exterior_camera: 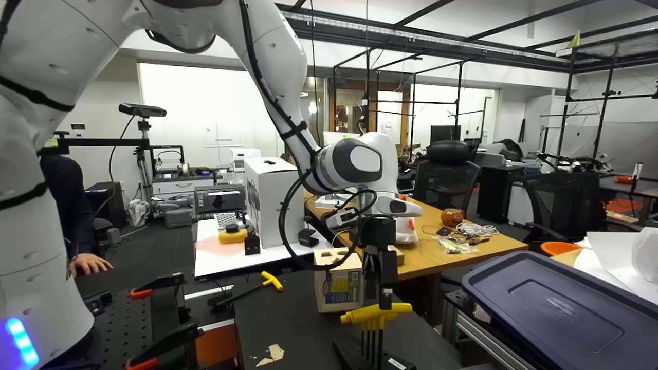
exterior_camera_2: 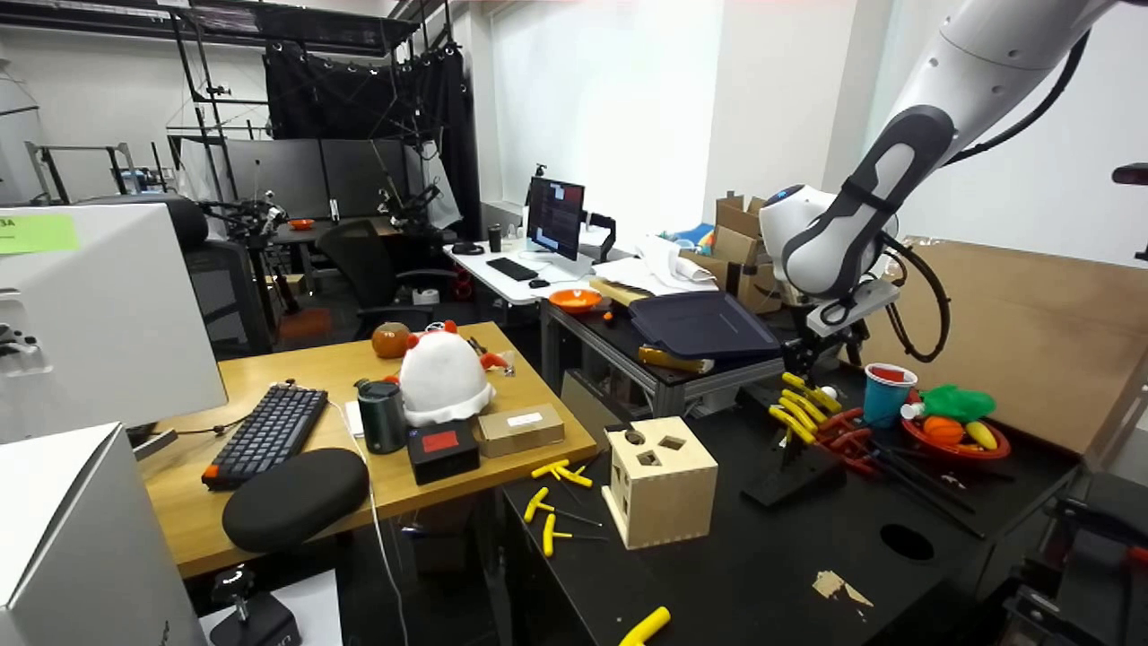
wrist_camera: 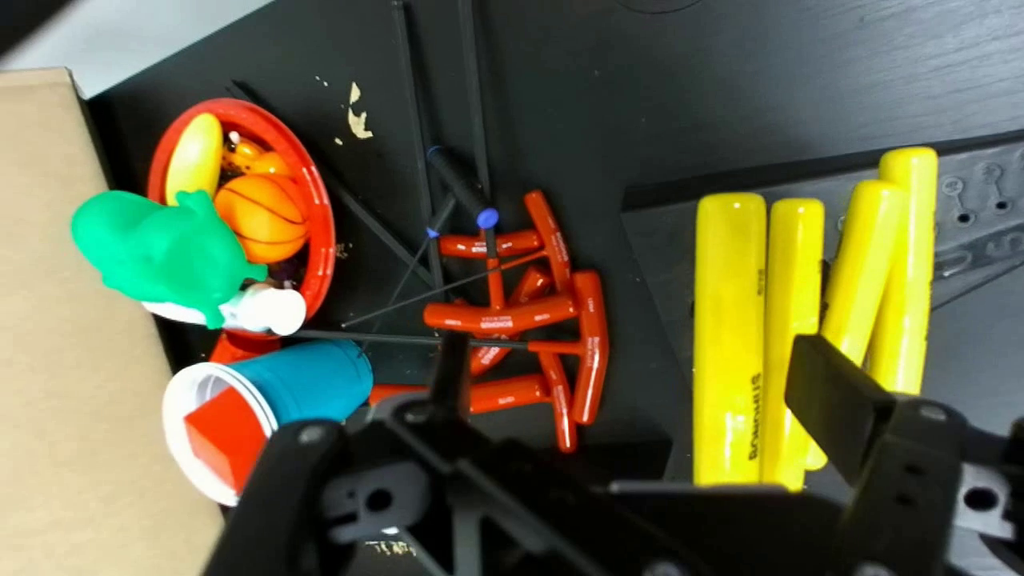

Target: Pick up the yellow object tool and put it among the other yellow tools

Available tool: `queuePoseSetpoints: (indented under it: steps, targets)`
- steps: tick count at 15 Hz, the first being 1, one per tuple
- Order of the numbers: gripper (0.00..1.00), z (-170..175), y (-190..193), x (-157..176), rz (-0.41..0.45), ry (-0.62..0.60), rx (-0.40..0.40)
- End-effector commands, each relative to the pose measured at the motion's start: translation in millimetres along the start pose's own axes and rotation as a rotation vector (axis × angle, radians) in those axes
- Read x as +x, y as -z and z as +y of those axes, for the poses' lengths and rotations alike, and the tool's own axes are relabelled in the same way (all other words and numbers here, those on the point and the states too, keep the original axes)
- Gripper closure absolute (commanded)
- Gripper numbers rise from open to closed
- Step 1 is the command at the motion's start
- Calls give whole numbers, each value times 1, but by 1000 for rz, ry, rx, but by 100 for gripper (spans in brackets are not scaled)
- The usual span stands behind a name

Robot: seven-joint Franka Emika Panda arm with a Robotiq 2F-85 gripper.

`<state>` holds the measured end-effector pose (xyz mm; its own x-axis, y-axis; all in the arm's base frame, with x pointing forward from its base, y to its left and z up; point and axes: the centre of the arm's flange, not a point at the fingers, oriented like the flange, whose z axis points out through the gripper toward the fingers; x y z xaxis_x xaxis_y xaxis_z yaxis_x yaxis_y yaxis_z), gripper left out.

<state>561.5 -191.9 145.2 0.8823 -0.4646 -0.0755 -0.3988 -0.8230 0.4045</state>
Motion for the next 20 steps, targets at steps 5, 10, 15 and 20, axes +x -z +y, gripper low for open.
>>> queuePoseSetpoints:
  steps: [5,10,15,20]
  targets:
    - [0,40,9,31,-79,-161,-25]
    - [0,25,-16,19,-164,-121,-29]
    - [0,4,-29,10,-208,-100,-18]
    - [0,10,-24,12,-139,-108,-32]
